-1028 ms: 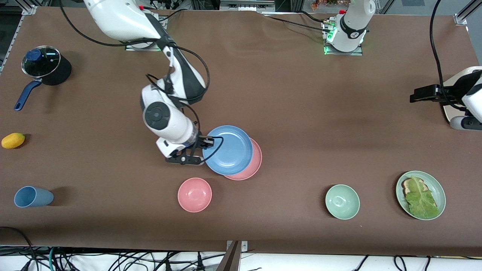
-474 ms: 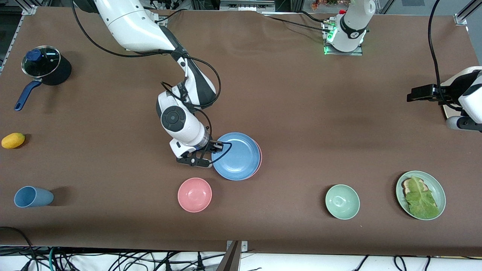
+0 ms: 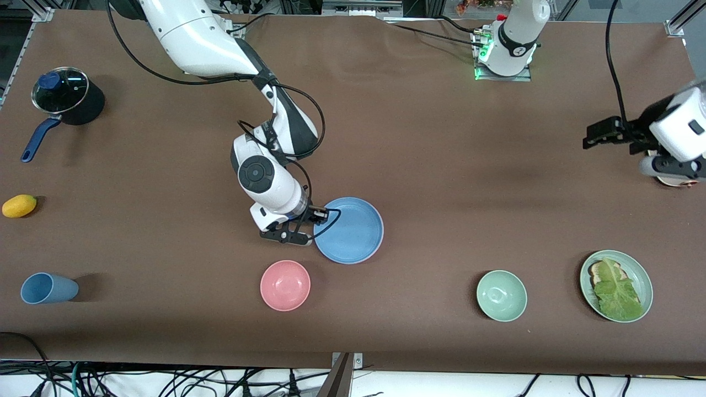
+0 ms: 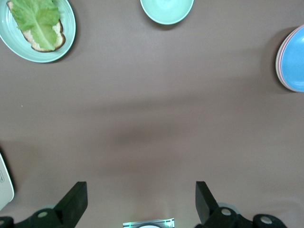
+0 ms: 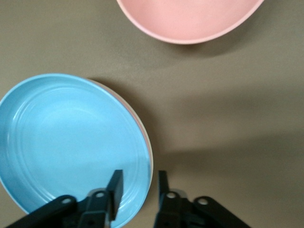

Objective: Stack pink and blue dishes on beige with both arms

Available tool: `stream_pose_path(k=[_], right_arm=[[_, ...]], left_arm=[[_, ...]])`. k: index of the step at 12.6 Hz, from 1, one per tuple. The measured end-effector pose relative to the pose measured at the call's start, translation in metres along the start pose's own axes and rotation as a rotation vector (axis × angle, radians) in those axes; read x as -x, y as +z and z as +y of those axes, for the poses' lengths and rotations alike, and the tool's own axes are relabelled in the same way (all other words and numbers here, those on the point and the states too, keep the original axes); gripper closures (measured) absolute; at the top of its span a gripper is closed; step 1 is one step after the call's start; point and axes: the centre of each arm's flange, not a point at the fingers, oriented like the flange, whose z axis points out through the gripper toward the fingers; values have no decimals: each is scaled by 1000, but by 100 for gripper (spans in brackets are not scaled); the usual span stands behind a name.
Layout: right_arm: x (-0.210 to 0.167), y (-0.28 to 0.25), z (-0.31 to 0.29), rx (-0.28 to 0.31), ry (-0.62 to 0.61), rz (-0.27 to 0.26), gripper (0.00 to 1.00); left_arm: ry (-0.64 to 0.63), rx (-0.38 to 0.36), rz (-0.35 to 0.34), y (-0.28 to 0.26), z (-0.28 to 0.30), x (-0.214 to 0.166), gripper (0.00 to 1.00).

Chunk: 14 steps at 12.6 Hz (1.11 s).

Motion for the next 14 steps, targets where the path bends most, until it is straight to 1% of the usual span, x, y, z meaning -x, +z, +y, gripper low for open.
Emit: stream_pose_path(k=[1, 3, 4, 5, 6, 9, 11, 14], right_arm=[[-4, -3, 3, 1, 6, 7, 46], [-19, -15, 15, 3, 4, 18, 23], [-31, -26, 28, 8, -16, 19, 11], [-45, -42, 44, 13, -45, 18, 2], [-58, -59, 63, 21, -66, 8, 0], [-82, -124, 122, 67, -88, -37, 0], [-82, -171, 152, 100, -133, -74, 0], [-68, -239, 186, 112, -162, -111, 0]], left_arm=[[0, -5, -2, 2, 2, 10, 0], [5, -11, -15, 6, 8, 25, 0], [5, -12, -27, 11, 8, 30, 0], [1, -11, -40, 17, 7, 32, 0], [-4, -10, -48, 21, 4, 33, 0], [-11, -9, -52, 25, 0, 32, 0], [-17, -7, -55, 27, -3, 32, 0], [-22, -6, -60, 29, -6, 32, 0]])
